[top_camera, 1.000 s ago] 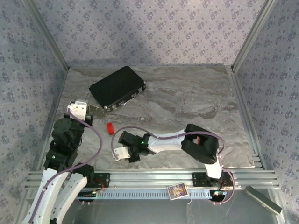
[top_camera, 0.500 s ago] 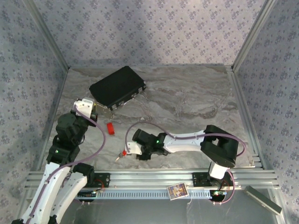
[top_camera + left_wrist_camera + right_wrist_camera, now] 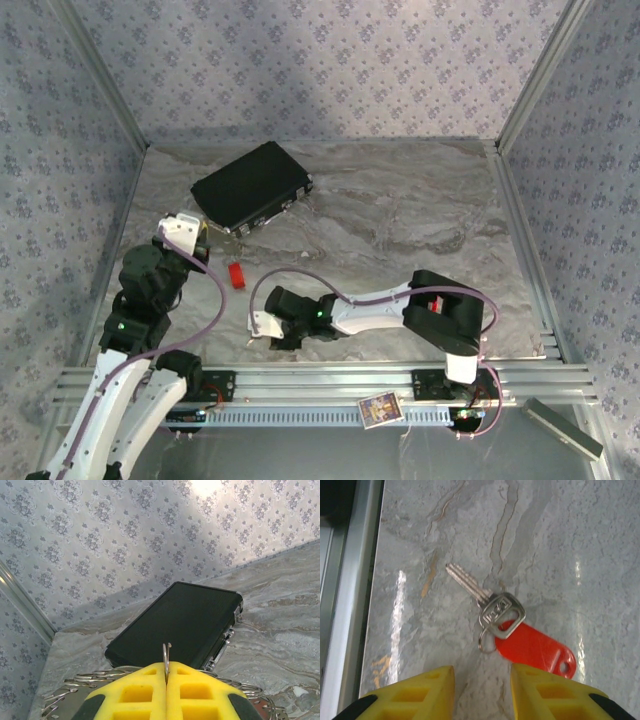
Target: Put the keys on the keyring
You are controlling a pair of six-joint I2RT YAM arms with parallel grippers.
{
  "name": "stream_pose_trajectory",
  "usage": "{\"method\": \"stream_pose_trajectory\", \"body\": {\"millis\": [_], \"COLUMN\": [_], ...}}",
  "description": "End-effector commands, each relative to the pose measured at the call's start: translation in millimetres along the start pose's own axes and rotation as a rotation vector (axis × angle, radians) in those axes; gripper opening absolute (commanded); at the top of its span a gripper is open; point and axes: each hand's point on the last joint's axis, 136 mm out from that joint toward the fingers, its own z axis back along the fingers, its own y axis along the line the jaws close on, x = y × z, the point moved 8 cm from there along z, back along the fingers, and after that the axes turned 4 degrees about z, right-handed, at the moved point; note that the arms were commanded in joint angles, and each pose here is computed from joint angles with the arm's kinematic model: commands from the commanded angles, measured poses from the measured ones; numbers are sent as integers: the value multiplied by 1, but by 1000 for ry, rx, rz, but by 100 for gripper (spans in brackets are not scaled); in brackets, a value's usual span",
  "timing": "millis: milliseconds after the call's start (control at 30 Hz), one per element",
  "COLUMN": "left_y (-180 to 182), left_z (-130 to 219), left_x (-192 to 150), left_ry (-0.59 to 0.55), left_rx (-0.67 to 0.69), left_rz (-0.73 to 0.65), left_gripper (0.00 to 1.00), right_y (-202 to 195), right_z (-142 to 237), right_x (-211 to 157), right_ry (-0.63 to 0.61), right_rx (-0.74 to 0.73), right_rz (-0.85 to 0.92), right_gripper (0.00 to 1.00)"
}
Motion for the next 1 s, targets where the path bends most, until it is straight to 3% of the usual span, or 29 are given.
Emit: {"method": "stream_pose_trajectory", "body": {"millis": [0,367,733,967], "left_y": [1,0,0,-10], "left_z": [3,3,3,1], "left_x": [8,8,9,11], "left_ry": [-58,-61,-58,-49], "left_rx": [-6,-11,-17,-125], "left_rz": [20,21,14,-5], "left_gripper": [0,0,0,0], "right_y": [-2,-5,-6,-6], "right_z": [-7,-17,-8,21], "right_x": [11,10,11,-4], "right_ry": [-17,29,16,-23], "right_rx": [-12,-29,-40,-57], "right_rz": [-7,-6,-13,-63], "right_gripper": [36,29,0,0]}}
